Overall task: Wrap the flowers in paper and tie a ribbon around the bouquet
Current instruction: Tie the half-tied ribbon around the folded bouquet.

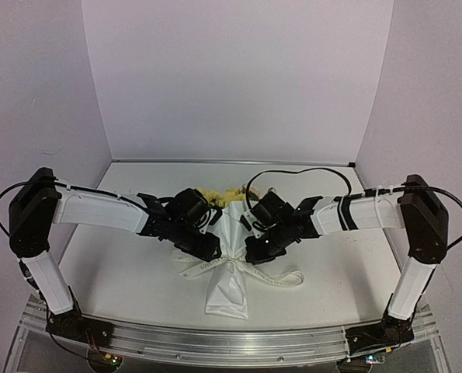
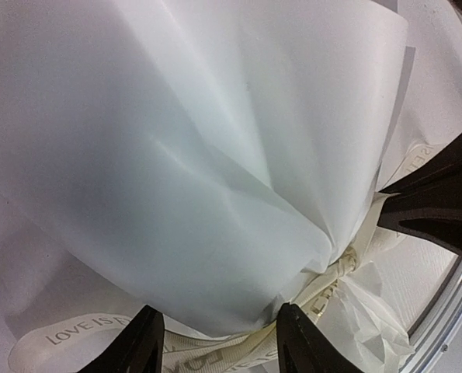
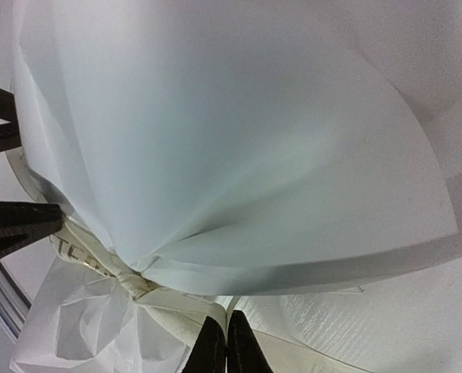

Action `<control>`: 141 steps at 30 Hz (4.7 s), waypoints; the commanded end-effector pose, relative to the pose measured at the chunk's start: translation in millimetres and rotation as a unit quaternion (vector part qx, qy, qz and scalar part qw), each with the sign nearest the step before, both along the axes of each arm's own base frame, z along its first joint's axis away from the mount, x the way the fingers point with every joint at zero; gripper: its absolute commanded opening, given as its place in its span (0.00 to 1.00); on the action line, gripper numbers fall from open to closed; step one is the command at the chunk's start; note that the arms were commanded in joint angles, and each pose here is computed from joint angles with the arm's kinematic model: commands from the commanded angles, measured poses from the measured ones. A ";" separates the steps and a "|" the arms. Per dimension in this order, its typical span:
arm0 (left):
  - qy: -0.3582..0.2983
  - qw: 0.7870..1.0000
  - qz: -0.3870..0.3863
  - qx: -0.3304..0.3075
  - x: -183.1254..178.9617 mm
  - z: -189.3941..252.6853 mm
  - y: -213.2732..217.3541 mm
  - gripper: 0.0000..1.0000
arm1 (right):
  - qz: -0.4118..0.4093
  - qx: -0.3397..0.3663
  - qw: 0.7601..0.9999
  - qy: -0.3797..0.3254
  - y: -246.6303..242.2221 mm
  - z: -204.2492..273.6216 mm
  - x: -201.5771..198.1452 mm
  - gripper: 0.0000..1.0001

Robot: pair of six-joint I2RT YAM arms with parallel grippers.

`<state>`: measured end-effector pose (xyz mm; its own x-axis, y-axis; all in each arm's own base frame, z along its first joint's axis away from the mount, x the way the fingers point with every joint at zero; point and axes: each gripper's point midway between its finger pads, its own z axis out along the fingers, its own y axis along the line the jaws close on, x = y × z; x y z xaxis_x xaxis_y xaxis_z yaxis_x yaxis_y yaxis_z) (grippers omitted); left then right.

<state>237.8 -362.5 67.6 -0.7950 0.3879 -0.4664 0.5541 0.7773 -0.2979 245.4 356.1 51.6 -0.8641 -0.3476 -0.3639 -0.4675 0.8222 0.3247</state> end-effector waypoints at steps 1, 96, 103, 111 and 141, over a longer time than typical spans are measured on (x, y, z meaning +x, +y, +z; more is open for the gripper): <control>-0.056 0.998 0.013 0.027 7.9 26.3 3.3 0.52 | -0.017 0.014 1.000 -0.014 -3.1 19.0 2.7 0.00; -0.081 0.993 -0.085 -0.032 -22.1 -18.4 12.5 0.12 | -0.104 0.044 0.993 0.035 -3.6 9.2 6.6 0.00; -0.077 0.996 -0.034 -0.007 -18.8 -25.2 33.3 0.00 | -0.126 0.009 0.992 0.021 -26.1 0.2 7.4 0.00; -0.061 0.998 0.003 0.006 -24.0 -34.0 55.9 0.00 | -0.139 -0.006 0.990 0.015 -42.7 -5.1 5.8 0.00; -0.108 0.993 0.020 -0.052 -9.8 39.9 46.9 0.45 | -0.170 0.006 0.985 0.014 -41.2 -3.2 2.6 0.00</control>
<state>202.3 -298.4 35.4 -0.7610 0.3842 -0.5227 0.5681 0.7837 -0.2511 242.7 307.0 36.9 -0.9459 -0.0588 -0.3191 -0.1649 0.9341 0.3166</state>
